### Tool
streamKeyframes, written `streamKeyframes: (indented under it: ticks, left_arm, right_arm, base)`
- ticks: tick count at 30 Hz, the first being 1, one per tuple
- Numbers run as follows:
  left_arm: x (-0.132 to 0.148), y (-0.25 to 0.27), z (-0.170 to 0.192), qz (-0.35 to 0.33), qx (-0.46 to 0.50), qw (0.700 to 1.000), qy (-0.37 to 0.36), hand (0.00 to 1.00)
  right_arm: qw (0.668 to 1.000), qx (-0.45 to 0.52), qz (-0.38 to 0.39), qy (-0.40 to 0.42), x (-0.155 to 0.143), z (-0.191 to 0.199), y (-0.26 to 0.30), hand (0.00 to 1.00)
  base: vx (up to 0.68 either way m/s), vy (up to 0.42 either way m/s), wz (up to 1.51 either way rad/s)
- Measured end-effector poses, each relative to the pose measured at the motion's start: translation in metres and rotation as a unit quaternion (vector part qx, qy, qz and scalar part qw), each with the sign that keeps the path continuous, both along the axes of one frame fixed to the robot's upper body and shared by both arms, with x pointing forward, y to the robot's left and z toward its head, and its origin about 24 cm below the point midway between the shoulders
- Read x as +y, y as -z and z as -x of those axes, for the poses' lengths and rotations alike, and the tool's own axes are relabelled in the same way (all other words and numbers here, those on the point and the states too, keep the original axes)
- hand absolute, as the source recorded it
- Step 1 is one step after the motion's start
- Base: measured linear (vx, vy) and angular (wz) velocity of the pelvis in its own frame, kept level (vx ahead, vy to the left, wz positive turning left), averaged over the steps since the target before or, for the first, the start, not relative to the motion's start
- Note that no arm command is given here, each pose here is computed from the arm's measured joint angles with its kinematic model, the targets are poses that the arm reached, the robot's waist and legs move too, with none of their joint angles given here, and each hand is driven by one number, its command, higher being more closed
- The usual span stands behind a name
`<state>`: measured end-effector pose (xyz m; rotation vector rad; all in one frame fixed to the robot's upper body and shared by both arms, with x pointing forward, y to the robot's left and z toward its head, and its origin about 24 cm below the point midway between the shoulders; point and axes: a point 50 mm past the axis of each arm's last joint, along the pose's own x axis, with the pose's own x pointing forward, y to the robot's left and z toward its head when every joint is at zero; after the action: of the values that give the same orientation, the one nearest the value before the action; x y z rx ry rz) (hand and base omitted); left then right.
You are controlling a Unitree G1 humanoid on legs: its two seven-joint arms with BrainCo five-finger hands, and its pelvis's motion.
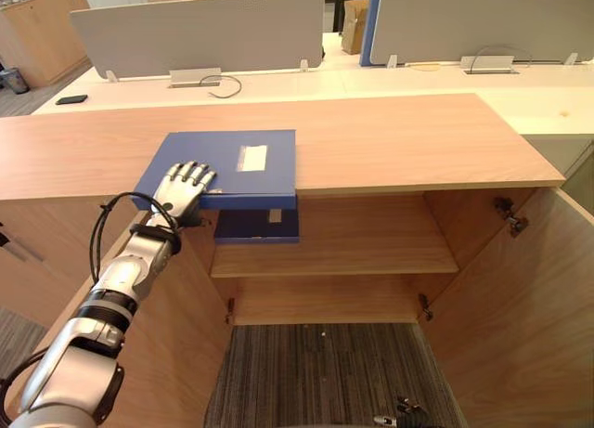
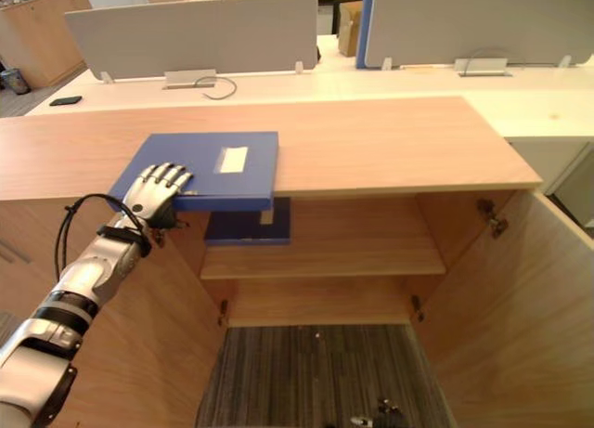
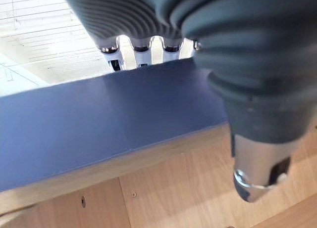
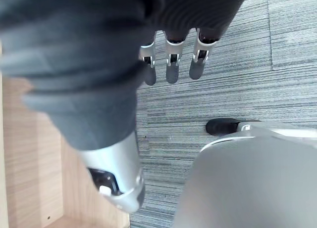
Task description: Walk over to the cabinet, pick up the folder, carry it to the office cabinet, place the folder inside the office cabinet, then close the office cabinet door
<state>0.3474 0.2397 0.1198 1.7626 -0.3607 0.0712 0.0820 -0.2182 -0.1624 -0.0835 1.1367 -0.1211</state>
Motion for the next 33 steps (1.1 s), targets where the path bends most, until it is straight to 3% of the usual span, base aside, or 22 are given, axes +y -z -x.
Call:
streamKeyframes:
  ticks: [23, 25, 27, 29, 32, 33]
  left_arm:
    - [0.012, -0.015, -0.012, -0.005, -0.033, 0.998, -0.047, 1.00]
    - [0.008, -0.020, -0.008, 0.032, -0.058, 0.997, -0.047, 1.00]
    - [-0.003, -0.026, 0.006, 0.113, -0.109, 0.987, -0.042, 1.00]
    - [-0.027, -0.030, 0.029, 0.219, -0.166, 0.961, -0.009, 1.00]
    - [-0.051, -0.034, 0.062, 0.319, -0.200, 0.925, 0.037, 1.00]
    - [-0.064, -0.035, 0.077, 0.378, -0.211, 0.899, 0.065, 1.00]
  right_arm:
    - [1.000, 0.003, -0.005, 0.019, -0.001, 0.004, 0.001, 0.00]
    - [1.000, 0.003, -0.005, 0.019, -0.001, 0.004, 0.001, 0.00]
    - [1.000, 0.004, -0.005, 0.019, -0.001, 0.005, 0.001, 0.00]
    - [1.000, 0.004, 0.002, 0.029, -0.002, 0.005, 0.001, 0.00]
    - [0.998, -0.015, -0.002, 0.053, 0.001, -0.002, -0.001, 0.00]
    - [0.996, -0.035, -0.008, 0.076, 0.002, -0.008, -0.004, 0.00]
  base:
    - [-0.01, 0.003, -0.01]
    - [0.00, 0.000, 0.00]
    - [0.00, 0.000, 0.00]
    - [0.00, 0.000, 0.00]
    - [0.00, 0.000, 0.00]
    - [0.00, 0.000, 0.00]
